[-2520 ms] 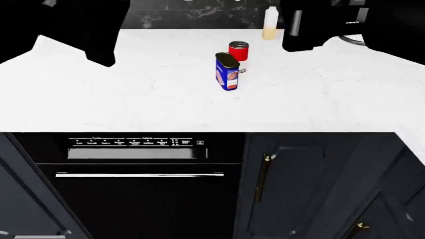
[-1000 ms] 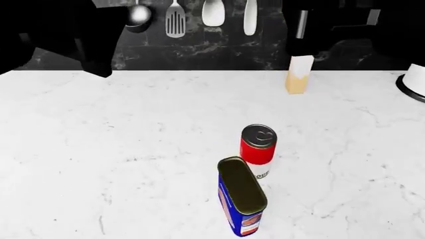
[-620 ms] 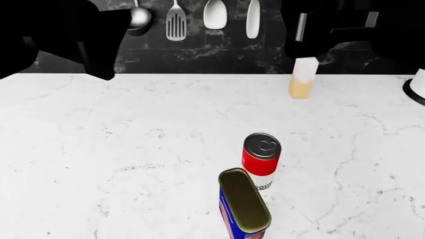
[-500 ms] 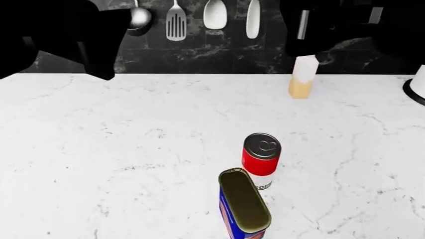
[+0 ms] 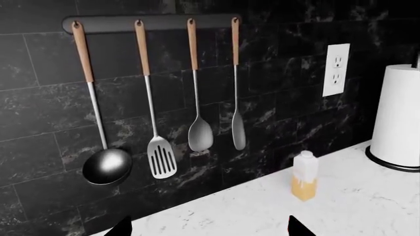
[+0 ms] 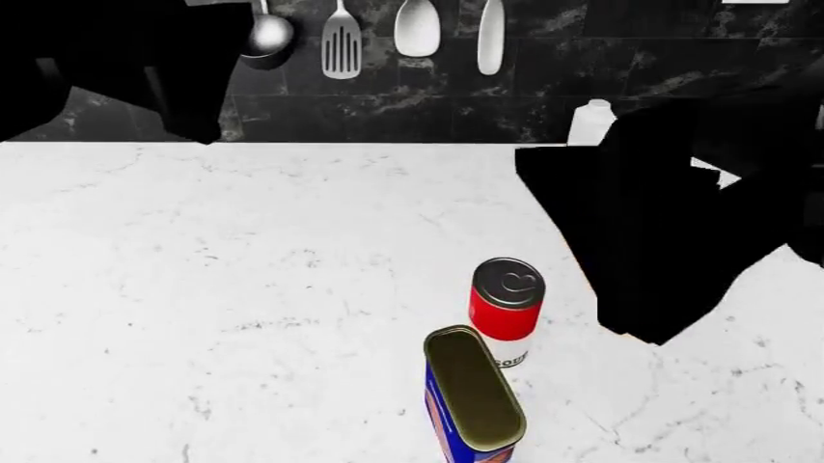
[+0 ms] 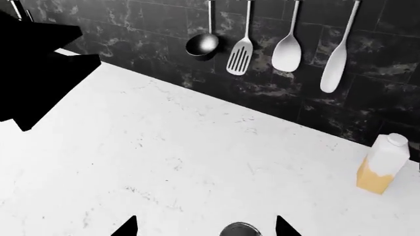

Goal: Pick the cans from the counter and place them in their designated side in the cabinet.

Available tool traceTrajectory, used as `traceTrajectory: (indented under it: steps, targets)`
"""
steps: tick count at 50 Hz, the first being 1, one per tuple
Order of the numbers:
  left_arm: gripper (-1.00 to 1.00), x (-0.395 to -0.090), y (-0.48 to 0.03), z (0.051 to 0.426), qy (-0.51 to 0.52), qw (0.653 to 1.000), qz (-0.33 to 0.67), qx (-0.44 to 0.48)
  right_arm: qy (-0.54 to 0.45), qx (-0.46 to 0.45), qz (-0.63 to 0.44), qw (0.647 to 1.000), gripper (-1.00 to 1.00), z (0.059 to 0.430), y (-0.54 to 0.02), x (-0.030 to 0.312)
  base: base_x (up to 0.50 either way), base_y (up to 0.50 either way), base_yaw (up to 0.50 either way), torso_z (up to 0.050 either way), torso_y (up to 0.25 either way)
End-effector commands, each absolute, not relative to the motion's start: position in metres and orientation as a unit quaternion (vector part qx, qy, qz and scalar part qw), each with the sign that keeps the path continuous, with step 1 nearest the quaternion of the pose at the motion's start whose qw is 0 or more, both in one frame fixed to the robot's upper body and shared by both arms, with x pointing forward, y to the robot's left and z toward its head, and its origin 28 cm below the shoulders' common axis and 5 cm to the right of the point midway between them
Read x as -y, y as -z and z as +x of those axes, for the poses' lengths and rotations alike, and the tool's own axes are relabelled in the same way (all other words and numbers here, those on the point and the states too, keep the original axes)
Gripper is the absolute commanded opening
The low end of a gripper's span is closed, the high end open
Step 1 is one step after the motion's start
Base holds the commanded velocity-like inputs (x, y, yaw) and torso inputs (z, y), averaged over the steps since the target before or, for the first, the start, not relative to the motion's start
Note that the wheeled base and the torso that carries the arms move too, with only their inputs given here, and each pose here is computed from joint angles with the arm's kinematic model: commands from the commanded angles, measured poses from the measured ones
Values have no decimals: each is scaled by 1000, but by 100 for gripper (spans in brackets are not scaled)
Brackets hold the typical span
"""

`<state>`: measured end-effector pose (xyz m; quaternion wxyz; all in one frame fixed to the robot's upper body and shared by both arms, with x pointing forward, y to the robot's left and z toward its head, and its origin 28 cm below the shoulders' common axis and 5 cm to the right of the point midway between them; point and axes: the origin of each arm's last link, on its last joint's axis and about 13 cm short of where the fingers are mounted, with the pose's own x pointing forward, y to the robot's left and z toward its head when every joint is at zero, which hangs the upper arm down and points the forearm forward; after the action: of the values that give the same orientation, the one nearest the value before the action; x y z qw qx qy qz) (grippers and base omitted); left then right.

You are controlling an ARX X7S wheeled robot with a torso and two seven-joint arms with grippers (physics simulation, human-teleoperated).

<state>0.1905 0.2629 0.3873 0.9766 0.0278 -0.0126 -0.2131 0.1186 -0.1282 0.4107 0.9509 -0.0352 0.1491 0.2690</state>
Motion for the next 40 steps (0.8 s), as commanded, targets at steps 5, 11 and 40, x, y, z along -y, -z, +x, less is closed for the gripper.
traceTrajectory:
  steps: [5, 11, 40]
  targets:
    - [100, -263, -385, 191, 214, 977, 23, 15, -311, -216, -42, 925, 100, 92, -395, 132, 0, 0, 0, 0, 0]
    - [100, -264, -383, 192, 214, 977, 19, 14, -323, -223, -46, 919, 100, 85, -393, 131, 0, 0, 0, 0, 0]
    - [100, -266, -379, 189, 212, 977, 5, 19, -300, -280, 8, 912, 100, 69, -359, 128, 0, 0, 0, 0, 0]
